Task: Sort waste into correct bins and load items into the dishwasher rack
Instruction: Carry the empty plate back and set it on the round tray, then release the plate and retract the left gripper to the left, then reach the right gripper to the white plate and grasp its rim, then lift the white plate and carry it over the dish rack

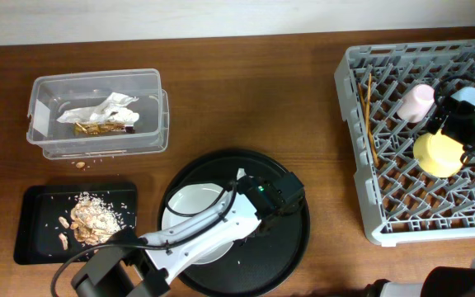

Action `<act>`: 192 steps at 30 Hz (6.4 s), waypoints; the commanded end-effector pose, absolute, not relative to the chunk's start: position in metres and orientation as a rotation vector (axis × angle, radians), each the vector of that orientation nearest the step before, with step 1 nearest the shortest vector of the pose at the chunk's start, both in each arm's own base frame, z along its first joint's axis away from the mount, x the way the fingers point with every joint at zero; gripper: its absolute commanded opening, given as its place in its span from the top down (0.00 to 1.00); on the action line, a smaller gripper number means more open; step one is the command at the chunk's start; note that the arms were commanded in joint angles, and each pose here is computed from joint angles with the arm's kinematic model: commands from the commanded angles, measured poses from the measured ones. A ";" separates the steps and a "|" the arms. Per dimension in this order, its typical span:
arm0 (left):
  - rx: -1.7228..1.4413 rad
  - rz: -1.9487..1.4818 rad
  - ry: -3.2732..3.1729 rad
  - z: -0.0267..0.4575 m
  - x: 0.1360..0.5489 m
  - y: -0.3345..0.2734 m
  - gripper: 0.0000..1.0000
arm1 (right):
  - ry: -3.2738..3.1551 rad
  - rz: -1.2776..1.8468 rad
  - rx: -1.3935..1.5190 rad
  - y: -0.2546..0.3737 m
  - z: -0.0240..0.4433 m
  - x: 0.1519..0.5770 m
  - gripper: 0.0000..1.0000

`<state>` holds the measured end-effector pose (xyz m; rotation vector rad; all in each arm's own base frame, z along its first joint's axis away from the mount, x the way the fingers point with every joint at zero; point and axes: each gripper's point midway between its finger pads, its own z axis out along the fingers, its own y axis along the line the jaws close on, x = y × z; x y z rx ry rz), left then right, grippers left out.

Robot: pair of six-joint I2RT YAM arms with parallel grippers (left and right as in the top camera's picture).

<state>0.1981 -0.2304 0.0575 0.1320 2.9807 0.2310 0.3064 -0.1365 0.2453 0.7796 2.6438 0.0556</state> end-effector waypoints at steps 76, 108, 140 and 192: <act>-1.624 0.468 2.519 0.189 0.265 0.109 0.01 | 2.490 0.877 0.734 -0.043 0.280 0.333 0.08; -1.623 0.468 2.519 0.189 0.265 0.109 0.01 | 2.587 0.838 -1.272 0.335 0.161 0.184 0.01; -1.623 0.468 2.519 0.189 0.265 0.109 0.00 | 3.132 0.066 -0.500 0.286 0.005 0.223 0.31; -1.623 0.468 2.519 0.189 0.265 0.109 0.01 | 2.366 -0.762 0.857 -0.107 0.283 0.389 0.96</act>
